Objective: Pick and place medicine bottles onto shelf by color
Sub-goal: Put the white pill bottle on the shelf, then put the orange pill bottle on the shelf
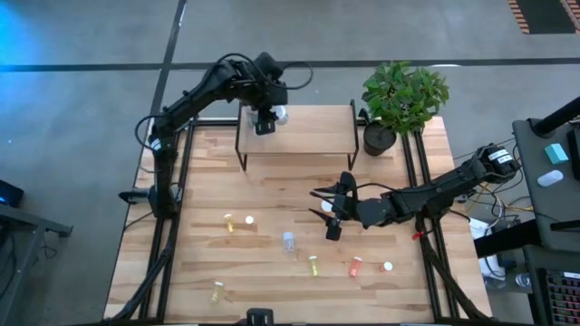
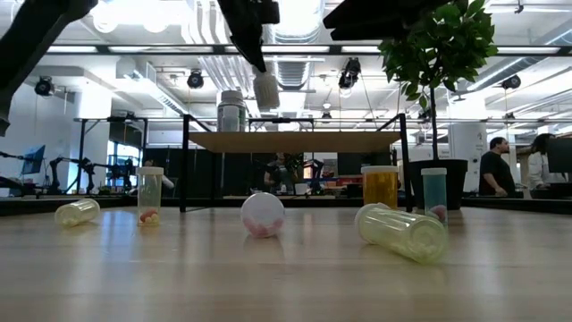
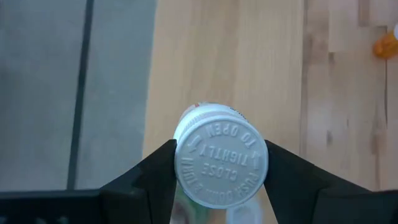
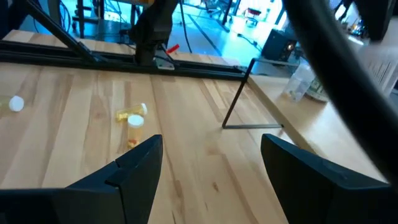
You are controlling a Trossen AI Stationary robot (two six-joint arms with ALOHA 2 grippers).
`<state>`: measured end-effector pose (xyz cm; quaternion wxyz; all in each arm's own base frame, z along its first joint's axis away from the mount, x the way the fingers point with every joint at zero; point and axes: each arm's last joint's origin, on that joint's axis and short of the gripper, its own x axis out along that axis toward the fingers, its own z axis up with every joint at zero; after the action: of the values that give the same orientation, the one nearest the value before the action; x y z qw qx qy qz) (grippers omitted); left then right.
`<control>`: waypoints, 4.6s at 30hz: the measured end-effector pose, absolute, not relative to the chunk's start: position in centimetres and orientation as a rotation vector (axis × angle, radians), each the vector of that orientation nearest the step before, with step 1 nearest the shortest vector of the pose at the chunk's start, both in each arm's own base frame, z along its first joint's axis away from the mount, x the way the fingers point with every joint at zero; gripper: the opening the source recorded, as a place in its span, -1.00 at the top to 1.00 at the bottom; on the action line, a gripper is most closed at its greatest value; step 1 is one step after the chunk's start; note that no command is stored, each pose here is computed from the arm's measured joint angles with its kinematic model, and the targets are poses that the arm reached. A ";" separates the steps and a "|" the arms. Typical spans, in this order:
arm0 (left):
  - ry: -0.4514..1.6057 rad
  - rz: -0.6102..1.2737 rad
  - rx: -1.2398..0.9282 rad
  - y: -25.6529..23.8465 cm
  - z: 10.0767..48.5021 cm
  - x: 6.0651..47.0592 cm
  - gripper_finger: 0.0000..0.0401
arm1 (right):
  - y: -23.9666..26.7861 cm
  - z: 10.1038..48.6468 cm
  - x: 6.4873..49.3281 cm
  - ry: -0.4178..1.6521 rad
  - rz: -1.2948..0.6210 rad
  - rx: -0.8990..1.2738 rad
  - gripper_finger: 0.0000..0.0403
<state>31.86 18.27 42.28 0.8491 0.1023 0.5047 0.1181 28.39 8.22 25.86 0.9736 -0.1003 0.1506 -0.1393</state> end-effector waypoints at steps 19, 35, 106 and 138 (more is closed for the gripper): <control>1.221 0.234 0.106 20.6 37.4 34.3 0.05 | 8.2 25.9 28.4 0.301 -0.280 -0.208 -0.30; 1.194 0.252 0.104 20.4 38.4 33.8 -0.19 | 8.2 25.9 28.4 0.300 -0.280 -0.207 -0.30; -0.136 0.398 0.145 4.9 28.1 16.9 -0.20 | 5.3 20.9 26.8 0.687 -0.312 0.219 -0.30; -0.086 0.393 0.145 5.3 26.3 18.6 -0.20 | 4.4 18.3 27.9 0.800 -0.469 0.184 -0.30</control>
<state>18.60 5.31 26.35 0.9772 0.0720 -0.0425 0.1950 27.88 4.37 18.32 0.8903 0.0888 0.3851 -0.2261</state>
